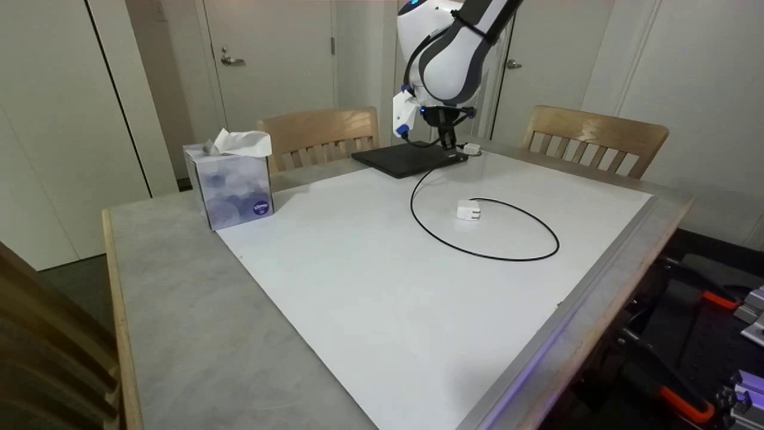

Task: Wind the black charging cable

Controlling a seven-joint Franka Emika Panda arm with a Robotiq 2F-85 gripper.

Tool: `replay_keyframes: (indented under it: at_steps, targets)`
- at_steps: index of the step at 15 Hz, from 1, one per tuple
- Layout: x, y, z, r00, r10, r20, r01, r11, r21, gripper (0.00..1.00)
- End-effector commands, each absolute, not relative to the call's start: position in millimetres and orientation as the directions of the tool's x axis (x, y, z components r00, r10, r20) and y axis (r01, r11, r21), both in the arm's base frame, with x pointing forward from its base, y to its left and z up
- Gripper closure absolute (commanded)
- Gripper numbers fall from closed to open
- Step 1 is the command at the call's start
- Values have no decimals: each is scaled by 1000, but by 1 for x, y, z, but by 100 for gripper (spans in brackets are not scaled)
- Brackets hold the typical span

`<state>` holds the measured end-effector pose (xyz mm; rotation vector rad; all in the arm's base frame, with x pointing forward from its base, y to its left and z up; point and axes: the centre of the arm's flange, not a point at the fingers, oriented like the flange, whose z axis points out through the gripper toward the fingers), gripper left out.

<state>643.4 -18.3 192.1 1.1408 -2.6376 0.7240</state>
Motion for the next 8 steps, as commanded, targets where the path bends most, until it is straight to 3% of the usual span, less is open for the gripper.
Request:
replay_keyframes:
  at_steps: [1,6,8]
  targets:
    - [641,-43,198,-822,-487,295,-569,724,-390,99]
    - [627,-79,206,-925,-277,260,-361,854,-374,99]
    - [631,-84,208,-914,-313,258,-392,841,-371,94]
